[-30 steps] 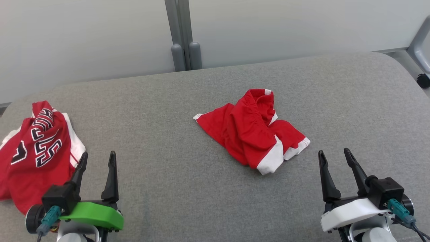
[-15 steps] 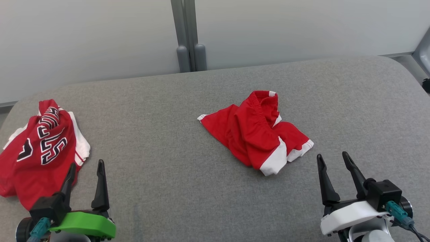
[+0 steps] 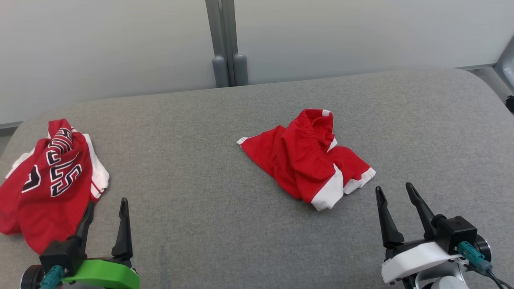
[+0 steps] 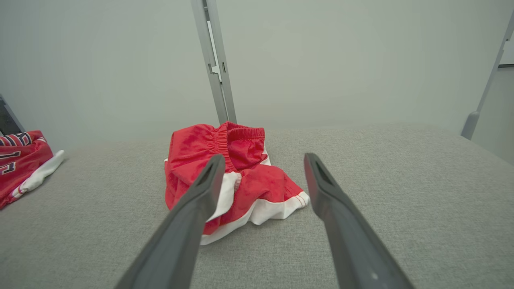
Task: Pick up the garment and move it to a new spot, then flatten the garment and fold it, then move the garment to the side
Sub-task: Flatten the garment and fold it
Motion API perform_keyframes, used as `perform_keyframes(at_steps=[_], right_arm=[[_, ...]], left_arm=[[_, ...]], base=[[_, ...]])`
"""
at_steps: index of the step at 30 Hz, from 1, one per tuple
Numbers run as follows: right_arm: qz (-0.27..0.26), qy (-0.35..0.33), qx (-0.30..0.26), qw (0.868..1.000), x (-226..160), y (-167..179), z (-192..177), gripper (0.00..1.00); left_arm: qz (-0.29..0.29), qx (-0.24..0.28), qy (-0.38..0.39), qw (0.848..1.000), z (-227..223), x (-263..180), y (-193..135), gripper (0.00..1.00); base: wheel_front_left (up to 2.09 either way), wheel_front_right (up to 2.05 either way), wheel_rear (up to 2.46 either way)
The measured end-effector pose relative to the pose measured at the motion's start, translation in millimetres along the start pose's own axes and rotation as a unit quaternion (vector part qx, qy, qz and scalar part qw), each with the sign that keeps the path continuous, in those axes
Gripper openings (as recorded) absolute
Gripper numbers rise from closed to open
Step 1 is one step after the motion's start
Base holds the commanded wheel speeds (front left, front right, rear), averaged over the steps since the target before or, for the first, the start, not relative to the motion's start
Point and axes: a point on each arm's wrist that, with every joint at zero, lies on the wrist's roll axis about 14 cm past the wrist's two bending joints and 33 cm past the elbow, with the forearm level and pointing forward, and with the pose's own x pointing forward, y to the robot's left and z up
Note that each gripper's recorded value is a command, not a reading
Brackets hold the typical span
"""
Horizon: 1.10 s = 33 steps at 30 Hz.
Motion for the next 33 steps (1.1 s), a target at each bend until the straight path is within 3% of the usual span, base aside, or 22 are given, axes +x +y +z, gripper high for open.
perform_keyframes(at_steps=[33], right_arm=[[0.008, 0.007, 0.000, 1.000, 1.4, 4.0, -4.7, 1.00]], left_arm=[[0.011, 0.009, 0.001, 1.000, -1.0, -4.9, 6.6, 1.00]], base=[[0.00, 0.00, 0.00]])
